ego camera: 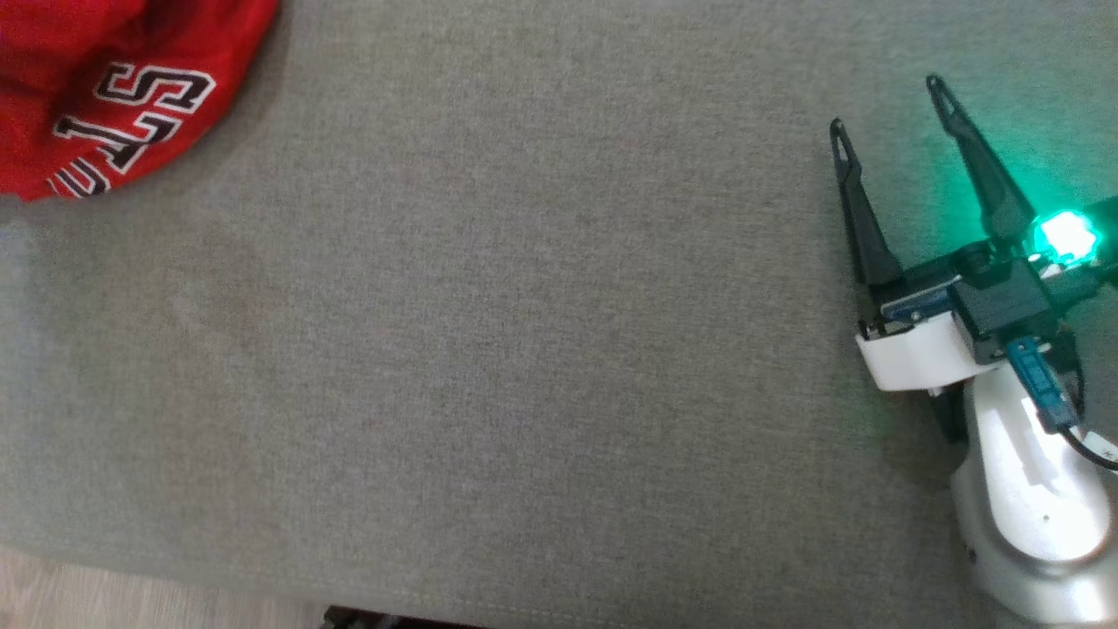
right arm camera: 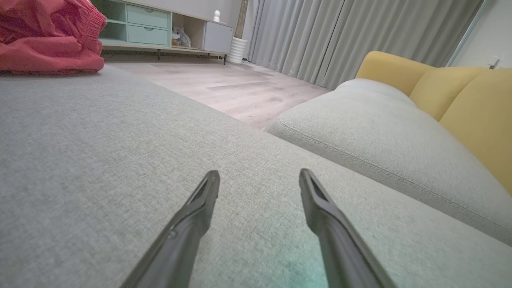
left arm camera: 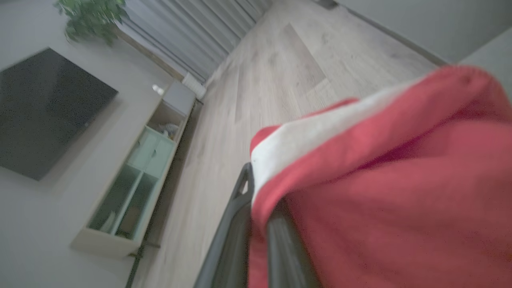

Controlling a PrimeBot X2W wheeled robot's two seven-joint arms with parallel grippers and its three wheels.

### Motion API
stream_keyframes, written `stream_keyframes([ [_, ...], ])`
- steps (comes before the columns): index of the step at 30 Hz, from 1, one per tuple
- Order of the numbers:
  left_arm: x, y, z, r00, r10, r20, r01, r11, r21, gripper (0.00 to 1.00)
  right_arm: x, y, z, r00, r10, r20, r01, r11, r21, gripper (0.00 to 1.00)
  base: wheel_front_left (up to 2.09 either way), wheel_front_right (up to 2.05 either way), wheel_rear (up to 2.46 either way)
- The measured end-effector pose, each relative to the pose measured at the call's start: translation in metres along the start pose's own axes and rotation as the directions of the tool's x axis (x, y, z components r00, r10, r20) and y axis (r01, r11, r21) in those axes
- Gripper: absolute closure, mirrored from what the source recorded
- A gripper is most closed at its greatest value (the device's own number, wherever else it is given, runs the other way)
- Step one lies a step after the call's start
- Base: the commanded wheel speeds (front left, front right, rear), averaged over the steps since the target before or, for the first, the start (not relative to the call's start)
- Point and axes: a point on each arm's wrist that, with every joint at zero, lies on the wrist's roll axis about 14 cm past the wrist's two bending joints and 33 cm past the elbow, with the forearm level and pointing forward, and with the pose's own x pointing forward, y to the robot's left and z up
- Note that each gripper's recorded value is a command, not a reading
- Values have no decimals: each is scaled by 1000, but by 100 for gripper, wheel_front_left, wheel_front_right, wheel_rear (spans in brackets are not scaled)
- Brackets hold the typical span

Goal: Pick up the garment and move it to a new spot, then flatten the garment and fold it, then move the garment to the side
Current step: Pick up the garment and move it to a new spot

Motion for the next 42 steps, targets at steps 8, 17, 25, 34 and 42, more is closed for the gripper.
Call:
stream_keyframes([
  [8,-19,45,102,963,38,267,-63,994,87,100,-31,3,9,998,-31,-61,34,998,46,0,0,0,0],
  [17,-79,73,247,812,13,584,-134,977,163,100,-83,-27,61,985,-175,4,174,982,67,0,0,0,0],
  [25,-140,15,380,596,-115,795,-15,988,155,100,-155,-62,87,933,-357,41,351,930,111,0,0,0,0],
  [34,-211,-95,465,324,-261,909,293,942,167,100,-223,-92,98,850,-525,52,516,848,120,0,0,0,0],
  [42,-175,-271,300,505,-497,706,702,712,-1,100,-228,-99,82,835,-551,2,546,827,134,0,0,0,0],
])
